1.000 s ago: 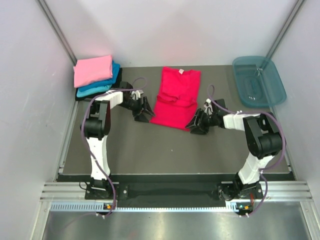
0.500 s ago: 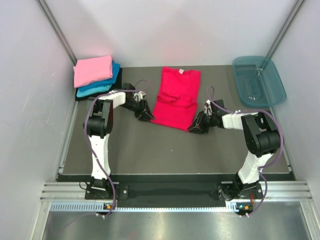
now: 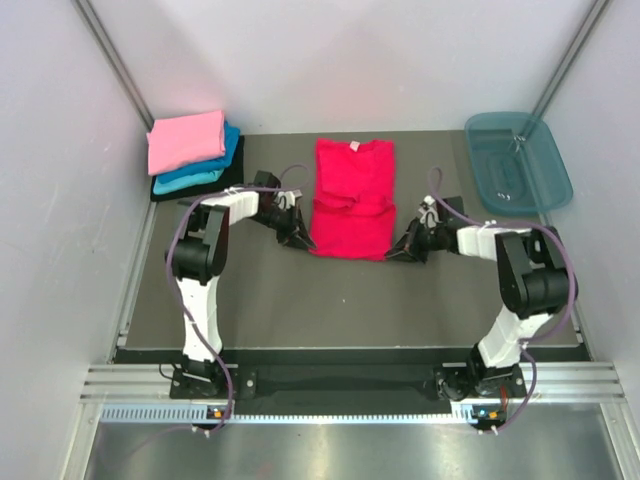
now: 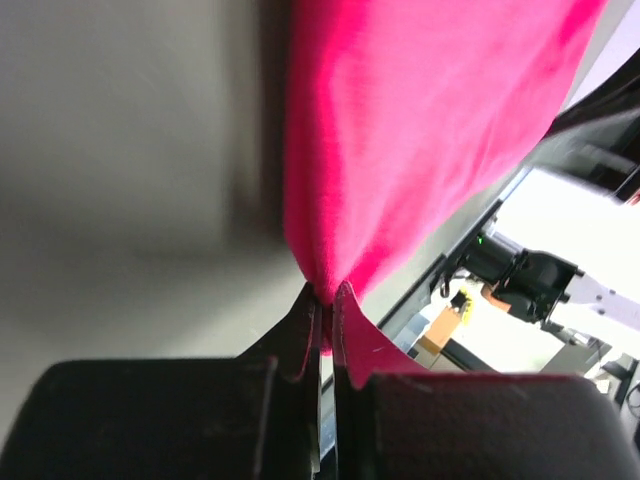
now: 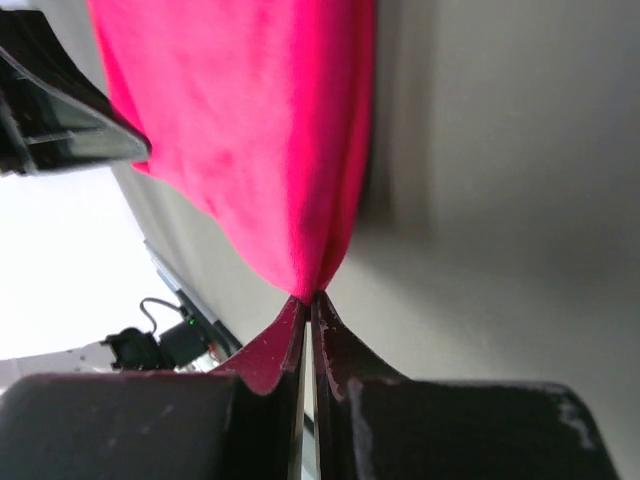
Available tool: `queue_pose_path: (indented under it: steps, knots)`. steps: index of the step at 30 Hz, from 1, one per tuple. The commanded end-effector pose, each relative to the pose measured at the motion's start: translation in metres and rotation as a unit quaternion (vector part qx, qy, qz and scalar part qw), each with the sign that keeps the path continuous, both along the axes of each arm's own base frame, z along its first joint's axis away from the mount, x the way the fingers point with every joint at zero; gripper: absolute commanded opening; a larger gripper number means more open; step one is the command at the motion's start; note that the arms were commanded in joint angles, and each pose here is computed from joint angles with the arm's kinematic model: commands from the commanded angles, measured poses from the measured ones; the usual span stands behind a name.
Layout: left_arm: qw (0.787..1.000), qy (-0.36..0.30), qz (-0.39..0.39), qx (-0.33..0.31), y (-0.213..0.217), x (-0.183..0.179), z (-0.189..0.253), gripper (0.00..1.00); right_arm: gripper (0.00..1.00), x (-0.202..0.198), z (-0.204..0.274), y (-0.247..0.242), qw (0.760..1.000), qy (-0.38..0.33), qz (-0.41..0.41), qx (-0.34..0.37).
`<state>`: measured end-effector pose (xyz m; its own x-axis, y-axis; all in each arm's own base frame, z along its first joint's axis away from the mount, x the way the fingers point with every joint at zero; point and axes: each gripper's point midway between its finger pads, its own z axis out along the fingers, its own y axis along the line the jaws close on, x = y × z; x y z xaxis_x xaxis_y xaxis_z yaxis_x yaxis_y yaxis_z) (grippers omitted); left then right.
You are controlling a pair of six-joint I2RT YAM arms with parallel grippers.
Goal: Fold and stack the t-shirts
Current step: Fold the tshirt
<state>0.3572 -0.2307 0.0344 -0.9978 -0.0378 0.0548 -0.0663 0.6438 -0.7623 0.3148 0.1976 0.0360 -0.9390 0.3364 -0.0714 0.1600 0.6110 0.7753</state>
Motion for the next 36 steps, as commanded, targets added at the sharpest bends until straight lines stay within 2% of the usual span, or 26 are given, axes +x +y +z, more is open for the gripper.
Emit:
queue_pose_path:
  steps: [1, 7, 14, 17, 23, 31, 36]
  knots:
    - [0.998, -0.054, -0.019, -0.017, -0.004, -0.011, 0.044, 0.0, 0.0, 0.0, 0.045, -0.018, 0.998, -0.045, 0.024, 0.024]
    - [0.994, -0.104, -0.033, -0.029, -0.003, -0.022, 0.087, 0.0, 0.0, -0.022, 0.069, -0.035, 0.998, -0.044, 0.043, 0.035]
    - [0.986, -0.148, -0.06, -0.043, -0.015, -0.044, 0.123, 0.0, 0.0, -0.031, 0.111, -0.035, 0.993, -0.087, 0.063, 0.04]
    - [0.984, -0.159, -0.061, -0.044, -0.012, -0.048, 0.133, 0.0, 0.0, -0.019, 0.145, -0.035, 0.986, -0.146, 0.07, 0.035]
    - [0.982, -0.169, -0.051, -0.061, -0.012, -0.046, 0.15, 0.0, 0.0, 0.0, 0.178, -0.035, 0.979, -0.191, 0.069, 0.033]
    - [0.981, -0.18, -0.028, -0.07, -0.007, -0.024, 0.162, 0.0, 0.0, 0.017, 0.174, -0.035, 0.978, -0.197, 0.063, 0.026]
    - [0.974, -0.208, -0.029, -0.084, -0.013, -0.005, 0.178, 0.0, 0.0, 0.038, 0.177, -0.037, 0.976, -0.207, 0.055, 0.024]
